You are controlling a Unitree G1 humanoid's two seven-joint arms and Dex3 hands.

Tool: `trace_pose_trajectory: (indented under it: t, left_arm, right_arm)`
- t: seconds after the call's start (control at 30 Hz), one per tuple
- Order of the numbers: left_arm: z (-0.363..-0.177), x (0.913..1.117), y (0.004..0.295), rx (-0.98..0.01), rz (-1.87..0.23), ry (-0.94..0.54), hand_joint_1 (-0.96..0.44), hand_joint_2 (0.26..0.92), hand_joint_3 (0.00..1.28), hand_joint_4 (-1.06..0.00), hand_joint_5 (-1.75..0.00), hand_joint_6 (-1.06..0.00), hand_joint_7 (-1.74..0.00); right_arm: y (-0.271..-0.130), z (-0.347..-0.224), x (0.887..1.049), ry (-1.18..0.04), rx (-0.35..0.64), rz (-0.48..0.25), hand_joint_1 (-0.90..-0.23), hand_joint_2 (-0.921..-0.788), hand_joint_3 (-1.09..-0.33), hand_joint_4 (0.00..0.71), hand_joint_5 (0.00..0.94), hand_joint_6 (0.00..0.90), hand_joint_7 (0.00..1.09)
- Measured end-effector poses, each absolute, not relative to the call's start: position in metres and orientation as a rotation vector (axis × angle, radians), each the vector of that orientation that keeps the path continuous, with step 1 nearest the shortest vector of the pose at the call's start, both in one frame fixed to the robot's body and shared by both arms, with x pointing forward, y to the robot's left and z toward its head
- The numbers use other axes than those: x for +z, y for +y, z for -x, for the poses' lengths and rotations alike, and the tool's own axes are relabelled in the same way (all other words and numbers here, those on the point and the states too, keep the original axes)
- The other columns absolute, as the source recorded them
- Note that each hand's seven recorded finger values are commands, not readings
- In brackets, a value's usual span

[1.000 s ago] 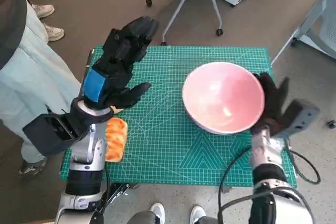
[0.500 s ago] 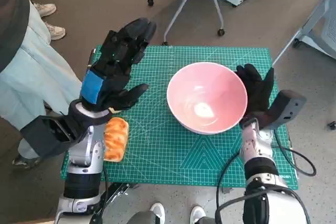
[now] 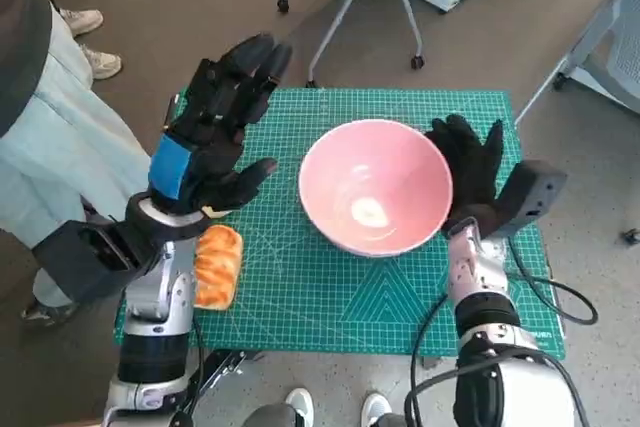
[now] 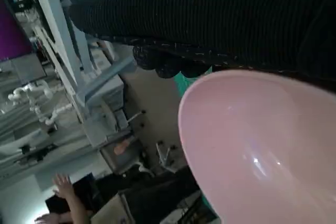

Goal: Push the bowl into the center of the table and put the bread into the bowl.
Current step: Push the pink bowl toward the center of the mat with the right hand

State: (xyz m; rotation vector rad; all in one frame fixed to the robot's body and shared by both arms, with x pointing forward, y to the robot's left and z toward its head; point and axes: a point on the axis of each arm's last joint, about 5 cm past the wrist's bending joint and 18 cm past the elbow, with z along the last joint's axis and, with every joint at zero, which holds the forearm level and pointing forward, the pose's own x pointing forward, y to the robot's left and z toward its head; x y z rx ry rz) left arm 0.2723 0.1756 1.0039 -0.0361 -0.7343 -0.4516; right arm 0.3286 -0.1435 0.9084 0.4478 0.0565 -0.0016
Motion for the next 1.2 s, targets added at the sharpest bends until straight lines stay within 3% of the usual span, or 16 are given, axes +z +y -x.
trace_pose_trajectory:
  t: [0.23,0.6,0.93,1.2]
  left_arm:
    - [-0.272,1.003,0.176,-0.447,0.037,-0.733,-0.61,0.921,0.32,-0.19,-0.01,0.0,-0.54]
    - [-0.272,1.003,0.174,-0.449,0.044,-0.732,-0.6,0.921,0.32,-0.18,-0.01,0.0,-0.55]
    - [-0.271,1.0,0.175,-0.447,0.045,-0.722,-0.59,0.921,0.32,-0.18,-0.01,0.0,-0.55]
    - [-0.271,1.0,0.173,-0.449,0.041,-0.727,-0.58,0.921,0.32,-0.18,0.0,0.0,-0.55]
  right_arm:
    - [-0.132,-0.331,0.912,0.062,0.029,-0.47,-0.613,-0.921,-0.876,0.125,0.006,0.171,0.16]
    - [-0.128,-0.333,0.915,0.07,0.051,-0.458,-0.591,-0.921,-0.878,0.129,0.005,0.188,0.16]
    - [-0.143,-0.335,0.922,0.005,0.03,-0.385,-0.615,-0.921,-0.861,0.128,0.002,0.189,0.15]
    - [-0.155,-0.339,0.942,-0.213,0.076,-0.239,-0.614,-0.921,-0.885,0.099,0.002,0.17,0.15]
